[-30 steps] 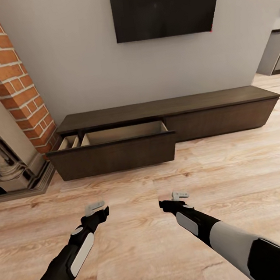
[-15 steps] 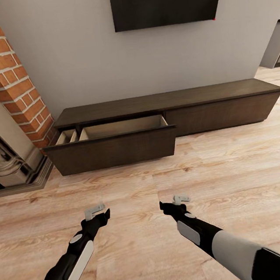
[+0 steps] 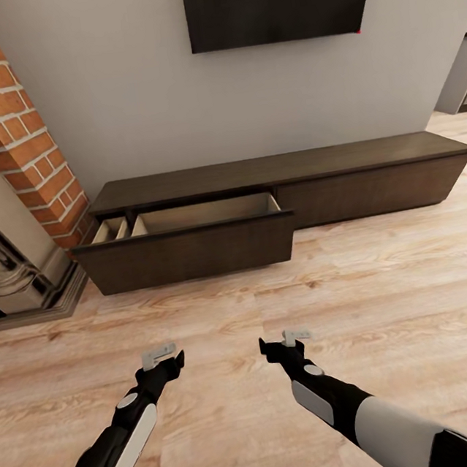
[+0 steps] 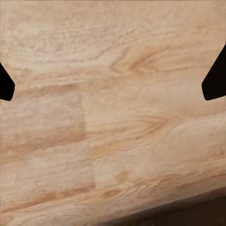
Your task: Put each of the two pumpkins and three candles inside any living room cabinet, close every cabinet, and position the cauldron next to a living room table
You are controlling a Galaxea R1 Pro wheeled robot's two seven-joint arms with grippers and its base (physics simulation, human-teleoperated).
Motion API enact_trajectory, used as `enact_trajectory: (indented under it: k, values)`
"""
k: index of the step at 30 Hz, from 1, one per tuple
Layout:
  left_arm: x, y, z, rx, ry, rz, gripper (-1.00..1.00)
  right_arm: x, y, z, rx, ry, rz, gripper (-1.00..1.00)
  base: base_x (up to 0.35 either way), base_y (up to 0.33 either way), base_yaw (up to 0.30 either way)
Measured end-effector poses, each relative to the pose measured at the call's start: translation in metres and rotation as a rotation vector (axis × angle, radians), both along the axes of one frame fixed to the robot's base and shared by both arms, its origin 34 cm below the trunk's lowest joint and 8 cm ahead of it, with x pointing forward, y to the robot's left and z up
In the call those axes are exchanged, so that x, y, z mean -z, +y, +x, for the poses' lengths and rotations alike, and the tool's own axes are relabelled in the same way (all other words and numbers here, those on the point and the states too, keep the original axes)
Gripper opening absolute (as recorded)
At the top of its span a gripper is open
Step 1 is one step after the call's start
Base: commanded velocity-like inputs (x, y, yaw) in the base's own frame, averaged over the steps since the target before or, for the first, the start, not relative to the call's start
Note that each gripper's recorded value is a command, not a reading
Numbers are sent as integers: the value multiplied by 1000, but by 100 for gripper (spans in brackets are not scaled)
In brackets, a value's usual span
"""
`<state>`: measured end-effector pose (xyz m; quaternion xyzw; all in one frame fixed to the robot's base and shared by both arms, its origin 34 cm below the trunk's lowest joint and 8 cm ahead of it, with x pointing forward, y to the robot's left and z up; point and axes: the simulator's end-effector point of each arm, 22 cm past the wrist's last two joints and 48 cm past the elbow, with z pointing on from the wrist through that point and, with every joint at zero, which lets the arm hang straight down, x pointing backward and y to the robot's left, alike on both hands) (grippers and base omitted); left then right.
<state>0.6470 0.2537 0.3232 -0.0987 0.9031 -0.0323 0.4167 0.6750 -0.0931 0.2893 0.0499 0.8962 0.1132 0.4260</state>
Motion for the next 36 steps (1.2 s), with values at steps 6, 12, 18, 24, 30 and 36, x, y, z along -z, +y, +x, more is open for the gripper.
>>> enact_trajectory:
  k: [6, 12, 18, 24, 30, 36]
  values:
    - [0, 1, 0, -3, 0, 0, 100, 0, 0, 0, -1, -1, -1, 100, 264, 89, 0]
    - [0, 1, 0, 0, 0, 0, 100, 0, 1, 0, -1, 1, 1, 100, 280, 138, 0]
    - [0, 1, 0, 1, 0, 1, 100, 0, 2, -1, -8, 2, -2, 100, 254, 145, 0]
    - [0, 1, 0, 1, 0, 2, 100, 1, 1, -1, -7, 3, -3, 100, 260, 145, 0]
    - [0, 1, 0, 0, 1, 1, 100, 1, 1, -1, -6, 3, -3, 100, 286, 145, 0]
    - [0, 1, 0, -1, 1, 0, 100, 1, 0, -1, -6, 3, -4, 100, 291, 145, 0]
